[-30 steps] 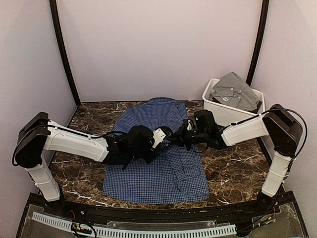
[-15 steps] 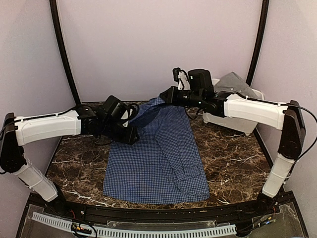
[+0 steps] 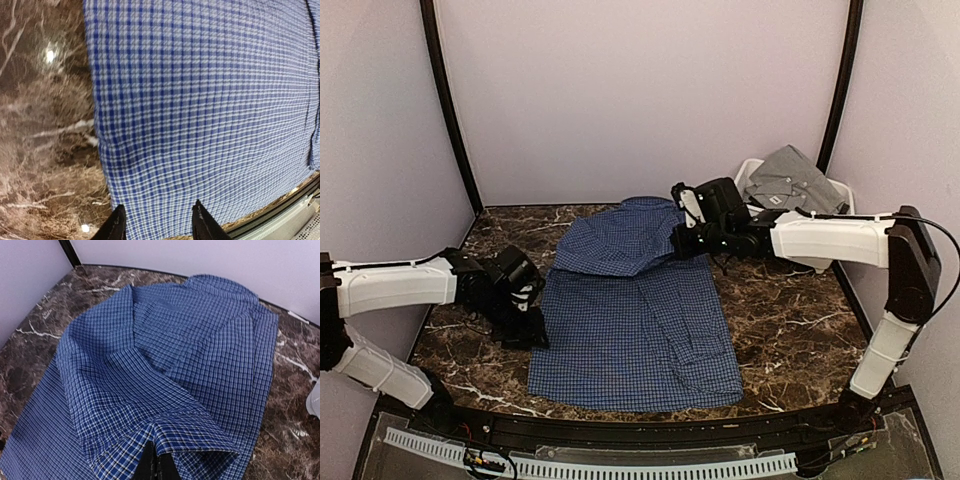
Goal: Fold and stack the long sleeve shirts
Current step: Pick up the 1/3-folded shirt from the center of the board.
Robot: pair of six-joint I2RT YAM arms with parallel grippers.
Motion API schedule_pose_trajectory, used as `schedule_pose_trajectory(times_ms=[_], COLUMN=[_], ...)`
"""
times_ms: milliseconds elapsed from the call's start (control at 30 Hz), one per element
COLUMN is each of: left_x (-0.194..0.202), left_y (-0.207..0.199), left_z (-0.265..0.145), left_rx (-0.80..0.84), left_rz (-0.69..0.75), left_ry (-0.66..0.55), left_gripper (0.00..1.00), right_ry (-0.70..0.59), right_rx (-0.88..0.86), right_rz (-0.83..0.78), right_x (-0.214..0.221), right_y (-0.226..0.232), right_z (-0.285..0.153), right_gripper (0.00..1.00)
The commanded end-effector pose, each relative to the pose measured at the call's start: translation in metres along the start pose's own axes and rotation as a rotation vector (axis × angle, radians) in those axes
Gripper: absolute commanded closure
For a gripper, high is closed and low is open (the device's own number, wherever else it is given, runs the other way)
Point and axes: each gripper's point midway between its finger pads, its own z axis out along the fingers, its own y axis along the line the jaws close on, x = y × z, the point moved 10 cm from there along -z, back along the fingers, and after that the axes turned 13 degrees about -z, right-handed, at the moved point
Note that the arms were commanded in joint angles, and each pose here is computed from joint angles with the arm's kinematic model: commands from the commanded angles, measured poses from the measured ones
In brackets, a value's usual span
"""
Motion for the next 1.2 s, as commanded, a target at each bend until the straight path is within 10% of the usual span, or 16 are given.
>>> schedule_pose_trajectory(times_ms=[0,700,1167], left_x=[0.018,0.067,0.045], left_y=[0.022,0.066,0.044], left_z=[-0.001,0.025,0.001], left_rx=[-0.012,0.042,-0.039], left_rz=[-0.096,-0.279,-0.184], left_ry=[0.061,0.234,0.105], left_gripper=[0.56,0.66,1.0], right_ry=[0.099,0.264,0.063], right_rx=[0.018,0.005,0.128], right_rz=[0.002,0.068,-0.045], right_x=[0.034,0.093,-0.007], right_y=[-0.005,-0.002,-0.012], right_z=[0.012,0.045,0.019], right_gripper=[1.0,1.0,1.0])
